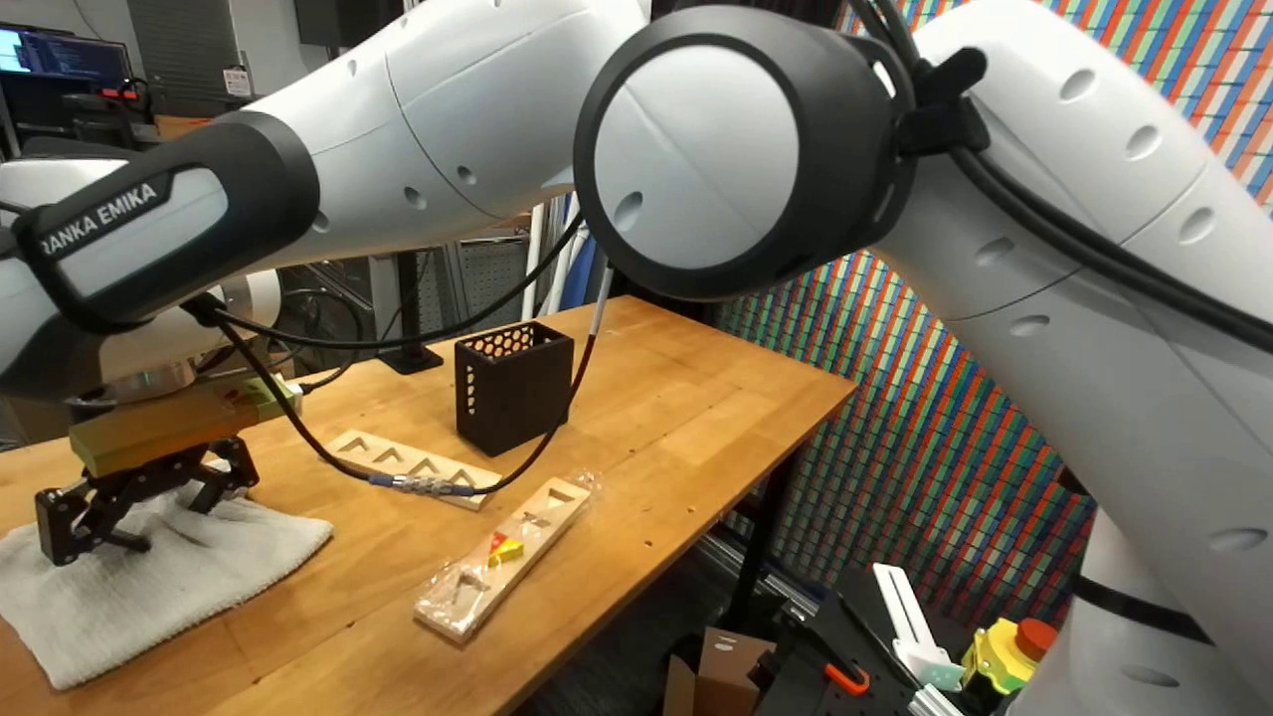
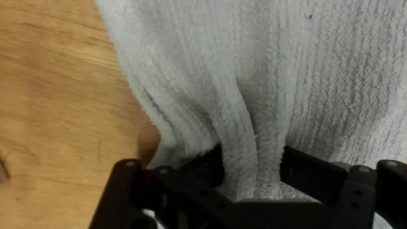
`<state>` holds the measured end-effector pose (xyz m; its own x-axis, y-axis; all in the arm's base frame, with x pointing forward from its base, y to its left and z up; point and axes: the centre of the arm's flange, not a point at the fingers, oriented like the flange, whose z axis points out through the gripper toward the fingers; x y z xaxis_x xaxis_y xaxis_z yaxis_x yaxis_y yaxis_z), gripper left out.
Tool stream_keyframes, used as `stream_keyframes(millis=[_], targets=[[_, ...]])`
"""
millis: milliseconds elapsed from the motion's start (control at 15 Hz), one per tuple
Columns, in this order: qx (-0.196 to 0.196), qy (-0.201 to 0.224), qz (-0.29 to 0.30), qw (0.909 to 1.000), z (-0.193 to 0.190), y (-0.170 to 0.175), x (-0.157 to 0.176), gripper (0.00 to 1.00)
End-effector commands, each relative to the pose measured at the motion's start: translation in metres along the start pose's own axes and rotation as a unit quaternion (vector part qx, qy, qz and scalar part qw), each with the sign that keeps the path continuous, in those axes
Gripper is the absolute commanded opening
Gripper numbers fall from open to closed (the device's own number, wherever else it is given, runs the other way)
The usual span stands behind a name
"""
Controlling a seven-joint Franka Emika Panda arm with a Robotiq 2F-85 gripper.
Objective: Pick the cloth and shove it in the box
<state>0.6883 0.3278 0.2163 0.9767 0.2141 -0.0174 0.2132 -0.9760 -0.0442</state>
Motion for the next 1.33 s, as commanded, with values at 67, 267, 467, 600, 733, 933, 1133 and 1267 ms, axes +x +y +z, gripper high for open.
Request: stream_keyframes(millis=[67, 267, 467, 600, 733, 933, 1133, 1267], targets=[[0.008, -0.001, -0.001, 1.0, -0.007, -0.019, 0.006, 0.12], [0.003, -0.001, 0.004, 1.0, -0.02, -0.025, 0.004, 0.01], [-0.008, -0.002, 0.011, 0.9999, -0.037, -0.027, 0.002, 0.0], [-0.016, -0.004, 0.021, 0.9996, -0.052, -0.025, 0.0, 0.0], [-0.024, -0.007, 0.03, 0.9992, -0.069, -0.017, -0.003, 0.0], [-0.032, -0.01, 0.042, 0.9986, -0.097, 0.005, -0.007, 0.0], [-0.041, -0.012, 0.048, 0.9979, -0.132, 0.043, -0.01, 0.0], [-0.046, -0.012, 0.052, 0.9975, -0.155, 0.076, -0.012, 0.0]])
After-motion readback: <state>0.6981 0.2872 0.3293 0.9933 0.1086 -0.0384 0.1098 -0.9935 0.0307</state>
